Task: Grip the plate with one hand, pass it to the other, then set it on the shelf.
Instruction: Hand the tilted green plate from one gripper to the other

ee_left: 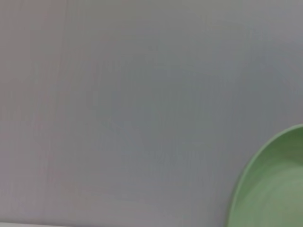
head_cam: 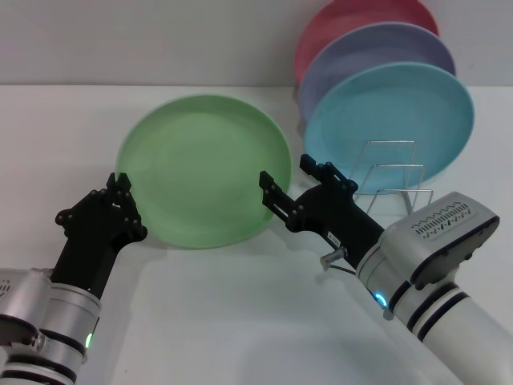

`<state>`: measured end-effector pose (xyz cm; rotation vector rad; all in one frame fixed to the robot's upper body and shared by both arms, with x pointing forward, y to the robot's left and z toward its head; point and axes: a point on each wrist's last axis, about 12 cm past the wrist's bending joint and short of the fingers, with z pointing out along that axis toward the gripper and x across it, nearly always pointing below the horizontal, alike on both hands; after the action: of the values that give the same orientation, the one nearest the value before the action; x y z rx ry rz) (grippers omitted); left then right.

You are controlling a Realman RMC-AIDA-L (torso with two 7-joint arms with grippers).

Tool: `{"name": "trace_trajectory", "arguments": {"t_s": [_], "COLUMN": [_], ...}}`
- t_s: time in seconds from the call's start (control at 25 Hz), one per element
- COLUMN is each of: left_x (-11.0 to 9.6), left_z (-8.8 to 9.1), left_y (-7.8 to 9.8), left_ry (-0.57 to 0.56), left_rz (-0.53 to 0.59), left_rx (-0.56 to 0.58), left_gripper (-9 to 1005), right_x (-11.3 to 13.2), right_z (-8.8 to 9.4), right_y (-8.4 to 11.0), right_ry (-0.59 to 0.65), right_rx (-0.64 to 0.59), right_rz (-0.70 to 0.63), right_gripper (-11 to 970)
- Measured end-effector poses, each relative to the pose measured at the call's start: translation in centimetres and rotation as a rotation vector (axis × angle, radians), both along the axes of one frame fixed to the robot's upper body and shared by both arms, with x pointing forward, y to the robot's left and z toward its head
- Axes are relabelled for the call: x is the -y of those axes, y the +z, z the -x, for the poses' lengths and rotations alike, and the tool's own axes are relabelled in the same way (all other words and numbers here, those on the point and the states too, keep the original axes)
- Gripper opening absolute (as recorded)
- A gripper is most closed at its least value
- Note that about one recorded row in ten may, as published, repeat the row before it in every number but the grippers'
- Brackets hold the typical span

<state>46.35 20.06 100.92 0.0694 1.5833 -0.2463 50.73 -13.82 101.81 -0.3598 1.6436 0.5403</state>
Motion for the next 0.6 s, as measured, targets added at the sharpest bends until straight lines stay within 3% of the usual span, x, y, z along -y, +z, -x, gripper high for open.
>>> {"name": "trace_trajectory", "arguments": {"t_s": [0.6], "left_x": [0.04], "left_z": [0.17], "left_y": [0.02], "left_ry": [0.003], "left_rz": [-0.027], "left_rx": [0.007], "left_gripper": [75], "right_x": [-0.06], "right_z": [0.0], "right_y": [0.02], "right_ry": [0.001], "right_rx": [0.0], "right_rz": [-0.001], "right_gripper": [727]}}
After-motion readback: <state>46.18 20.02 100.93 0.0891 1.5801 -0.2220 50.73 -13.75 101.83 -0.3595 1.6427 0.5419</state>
